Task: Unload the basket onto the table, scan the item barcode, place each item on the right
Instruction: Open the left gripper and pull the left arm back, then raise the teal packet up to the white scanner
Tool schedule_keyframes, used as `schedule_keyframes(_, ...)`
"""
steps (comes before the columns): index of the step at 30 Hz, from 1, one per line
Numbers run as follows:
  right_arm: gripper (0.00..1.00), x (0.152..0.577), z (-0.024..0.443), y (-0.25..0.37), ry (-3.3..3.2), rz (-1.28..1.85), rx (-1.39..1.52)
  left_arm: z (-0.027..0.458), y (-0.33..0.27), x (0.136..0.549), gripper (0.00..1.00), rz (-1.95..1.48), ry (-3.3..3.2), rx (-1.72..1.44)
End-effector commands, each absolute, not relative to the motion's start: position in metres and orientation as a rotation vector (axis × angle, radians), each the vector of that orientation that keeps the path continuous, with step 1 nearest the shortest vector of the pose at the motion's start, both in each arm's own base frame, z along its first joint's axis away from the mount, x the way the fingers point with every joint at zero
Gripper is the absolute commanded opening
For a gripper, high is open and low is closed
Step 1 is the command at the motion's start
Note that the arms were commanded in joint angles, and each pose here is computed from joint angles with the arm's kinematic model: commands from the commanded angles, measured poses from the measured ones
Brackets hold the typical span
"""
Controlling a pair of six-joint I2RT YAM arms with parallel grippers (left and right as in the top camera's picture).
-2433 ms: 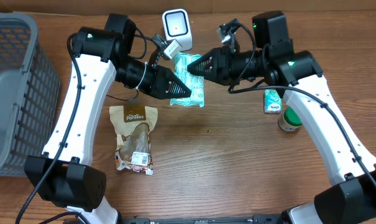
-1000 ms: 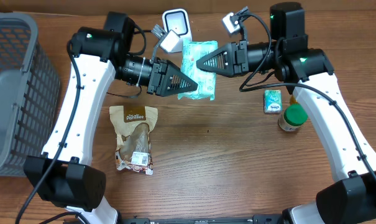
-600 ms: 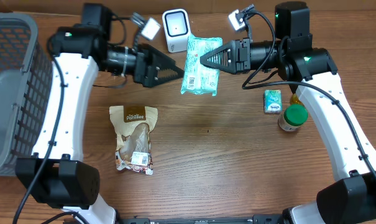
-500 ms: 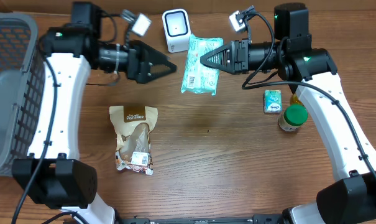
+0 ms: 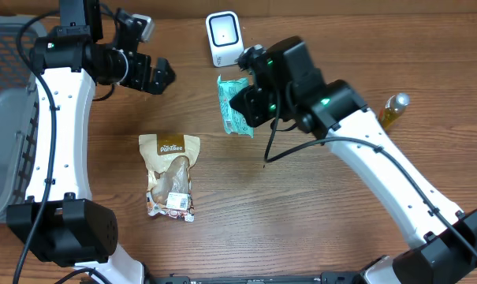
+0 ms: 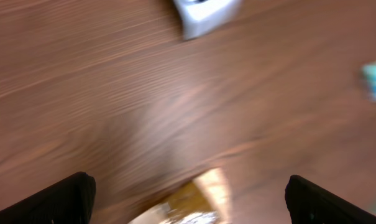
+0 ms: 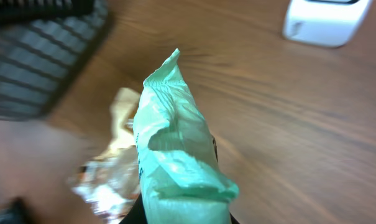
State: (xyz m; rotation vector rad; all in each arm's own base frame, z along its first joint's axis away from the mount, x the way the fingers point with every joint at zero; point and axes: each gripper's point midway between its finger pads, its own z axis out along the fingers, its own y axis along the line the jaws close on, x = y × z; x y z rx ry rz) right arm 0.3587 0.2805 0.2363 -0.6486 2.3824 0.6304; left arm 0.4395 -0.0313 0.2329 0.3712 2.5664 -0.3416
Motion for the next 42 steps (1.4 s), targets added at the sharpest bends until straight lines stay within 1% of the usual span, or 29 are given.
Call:
schedule_keyframes(1,0.04,0.378,0.239,0.261,2.332,0.381,-0.630,0.225,0.010,0.443,0.99,-0.073,2.638,0.181)
schedule_keyframes(5,0.03,0.378,0.240,0.261,2.334,0.386,-0.614,0.225,0.010,0.443,0.99,-0.073,2.638,0.181)
schedule_keyframes(8,0.03,0.382,0.255,0.257,2.322,0.371,-0.626,0.225,0.010,0.443,0.99,-0.073,2.638,0.181)
schedule_keyframes(11,0.03,0.385,0.285,0.253,2.302,0.317,-0.687,0.225,0.010,0.443,1.00,-0.073,2.638,0.181)
schedule_keyframes(14,0.03,0.398,0.324,0.247,2.265,0.209,-0.710,0.225,0.010,0.443,0.99,-0.073,2.638,0.181)
schedule_keyframes(18,0.03,0.415,0.350,0.251,2.221,0.178,-0.699,0.225,0.010,0.443,0.99,-0.073,2.638,0.181)
schedule_keyframes(20,0.03,0.423,0.346,0.256,2.213,0.166,-0.724,0.225,0.010,0.443,0.99,-0.073,2.638,0.181)
schedule_keyframes(25,0.03,0.447,0.311,0.270,2.178,0.071,-0.900,0.225,0.010,0.443,1.00,-0.073,2.638,0.181)
schedule_keyframes(30,0.04,0.488,0.278,0.289,2.053,-0.088,-1.081,0.225,0.010,0.443,1.00,-0.073,2.638,0.181)
schedule_keyframes(35,0.04,0.521,0.263,0.299,1.972,-0.180,-1.088,0.225,0.010,0.443,0.99,-0.073,2.638,0.181)
schedule_keyframes(42,0.04,0.554,0.249,0.319,1.827,-0.252,-1.140,0.225,0.010,0.443,1.00,-0.073,2.638,0.181)
